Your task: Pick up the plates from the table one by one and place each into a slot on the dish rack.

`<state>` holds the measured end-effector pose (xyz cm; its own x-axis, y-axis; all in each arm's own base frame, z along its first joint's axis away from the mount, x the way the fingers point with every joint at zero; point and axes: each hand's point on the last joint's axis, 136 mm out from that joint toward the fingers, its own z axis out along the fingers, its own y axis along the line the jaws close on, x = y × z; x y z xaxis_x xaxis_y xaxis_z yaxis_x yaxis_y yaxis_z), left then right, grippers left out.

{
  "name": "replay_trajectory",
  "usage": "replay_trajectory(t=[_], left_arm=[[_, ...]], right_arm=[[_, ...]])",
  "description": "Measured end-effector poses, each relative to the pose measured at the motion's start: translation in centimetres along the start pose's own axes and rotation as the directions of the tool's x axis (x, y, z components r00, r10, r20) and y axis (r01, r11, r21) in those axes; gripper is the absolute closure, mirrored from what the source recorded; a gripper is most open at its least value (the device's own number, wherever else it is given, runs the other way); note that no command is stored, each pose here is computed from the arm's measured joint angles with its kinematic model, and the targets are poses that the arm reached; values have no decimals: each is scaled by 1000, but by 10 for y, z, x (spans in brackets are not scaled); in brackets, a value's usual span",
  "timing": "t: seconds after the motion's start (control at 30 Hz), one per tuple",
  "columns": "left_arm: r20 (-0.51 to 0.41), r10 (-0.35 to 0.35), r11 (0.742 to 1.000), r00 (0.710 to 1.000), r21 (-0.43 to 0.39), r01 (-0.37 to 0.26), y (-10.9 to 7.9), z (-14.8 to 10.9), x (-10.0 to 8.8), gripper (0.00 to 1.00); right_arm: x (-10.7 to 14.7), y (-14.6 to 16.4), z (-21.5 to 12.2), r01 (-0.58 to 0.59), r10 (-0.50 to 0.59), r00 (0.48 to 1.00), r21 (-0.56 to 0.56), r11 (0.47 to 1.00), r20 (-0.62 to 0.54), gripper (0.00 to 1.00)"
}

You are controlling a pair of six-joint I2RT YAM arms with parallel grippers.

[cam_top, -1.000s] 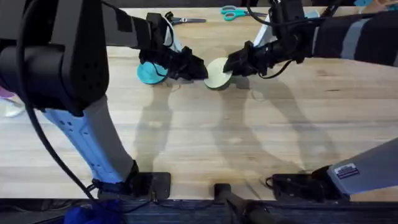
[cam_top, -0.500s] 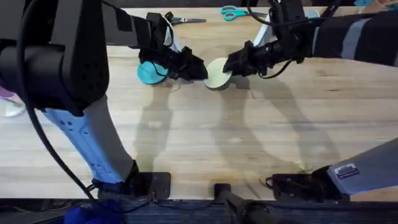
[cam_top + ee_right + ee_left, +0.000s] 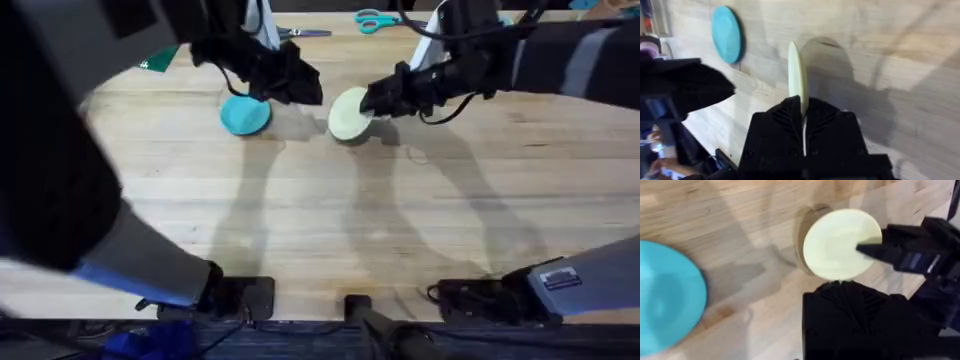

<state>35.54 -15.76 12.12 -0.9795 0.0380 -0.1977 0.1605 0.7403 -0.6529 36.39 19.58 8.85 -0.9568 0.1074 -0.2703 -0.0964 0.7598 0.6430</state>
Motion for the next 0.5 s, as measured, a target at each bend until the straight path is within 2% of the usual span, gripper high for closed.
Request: replay_trajectory(t=[0.3, 0.5], left_arm=[[47, 79, 988, 996, -136, -72, -19, -55, 23, 961], [114, 140, 969, 984, -221, -112, -33, -93, 38, 961]], right_arm=[[-16, 34, -55, 175, -174, 974, 10, 985, 144, 973], [-19, 41, -99, 242, -246, 945, 43, 969, 218, 973]])
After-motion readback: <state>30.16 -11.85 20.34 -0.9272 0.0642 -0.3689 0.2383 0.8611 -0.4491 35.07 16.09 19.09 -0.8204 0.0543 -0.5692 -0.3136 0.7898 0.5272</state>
